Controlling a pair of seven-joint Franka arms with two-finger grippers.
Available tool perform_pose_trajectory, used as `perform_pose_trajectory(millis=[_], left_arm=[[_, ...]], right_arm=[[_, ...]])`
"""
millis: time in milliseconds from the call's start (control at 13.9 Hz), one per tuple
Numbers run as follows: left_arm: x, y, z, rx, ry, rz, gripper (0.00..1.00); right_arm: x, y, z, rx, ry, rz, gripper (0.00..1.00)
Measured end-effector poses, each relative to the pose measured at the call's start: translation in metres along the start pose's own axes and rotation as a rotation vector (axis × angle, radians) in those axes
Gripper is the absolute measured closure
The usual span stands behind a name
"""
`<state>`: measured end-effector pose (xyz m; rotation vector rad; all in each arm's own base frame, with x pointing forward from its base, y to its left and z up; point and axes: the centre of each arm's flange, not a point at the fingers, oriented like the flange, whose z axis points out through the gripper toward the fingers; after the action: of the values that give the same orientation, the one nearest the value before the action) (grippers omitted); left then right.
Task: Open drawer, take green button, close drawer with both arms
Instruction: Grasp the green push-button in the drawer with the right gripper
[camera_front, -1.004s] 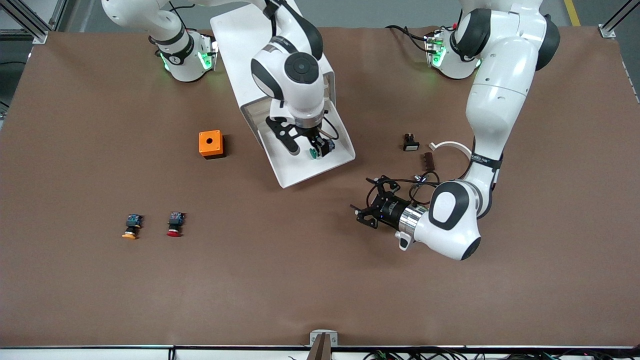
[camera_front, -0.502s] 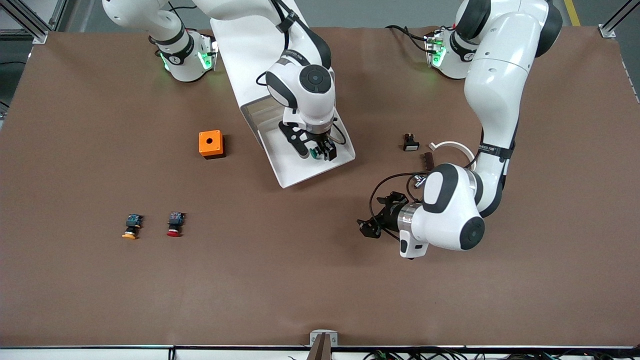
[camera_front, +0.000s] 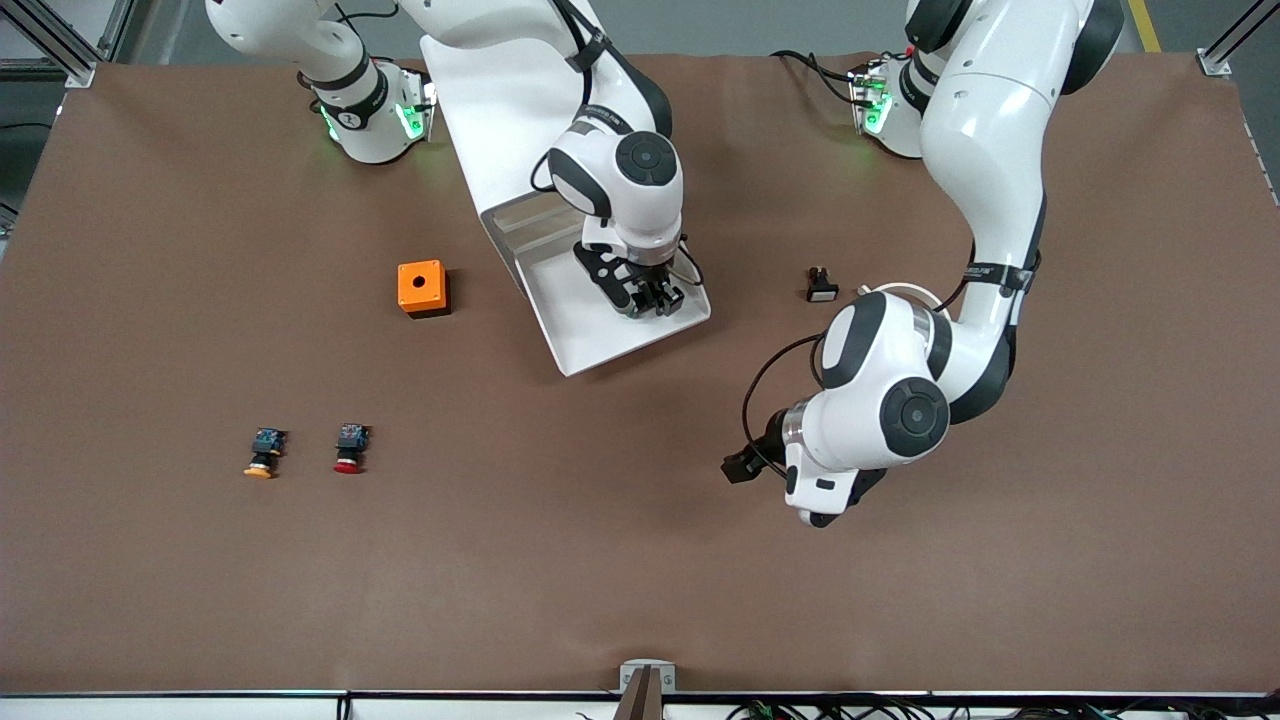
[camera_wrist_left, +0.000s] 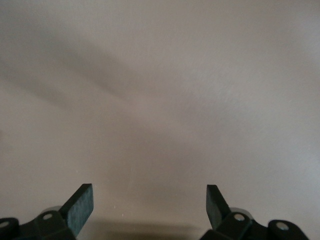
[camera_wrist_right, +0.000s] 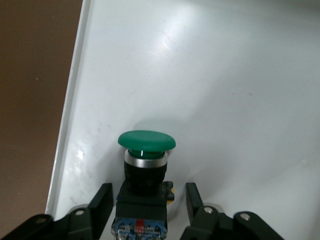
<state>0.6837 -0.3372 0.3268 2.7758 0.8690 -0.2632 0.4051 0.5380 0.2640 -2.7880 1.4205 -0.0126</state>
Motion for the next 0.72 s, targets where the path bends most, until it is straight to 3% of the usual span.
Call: perform_pose_trajectory(millis=[72,143,430,717], left_arm=[[0.0,0.001,-0.004,0.003,0.022,0.013,0.0],[-0.002,0.002,-0.006,0.012,0.042,0.027,0.0],[-0.012,0.007,-0.003,0.037,0.077,0.062,0.0],[-0.017,0.007,0.006,0.062,0.083,0.076,0.0]], right_arm=[[-0.001,-0.001,-0.001,0.002,-0.001,0.0,0.53],[0.0,-0.001,-0.002,0.003,-0.001,-0.001,0.59],[0.017,-0.011,-0.016,-0.008,0.007,-0.079,0.59],[0.108,-0.034,-0.063,-0.047,0.005,-0.282,0.59]])
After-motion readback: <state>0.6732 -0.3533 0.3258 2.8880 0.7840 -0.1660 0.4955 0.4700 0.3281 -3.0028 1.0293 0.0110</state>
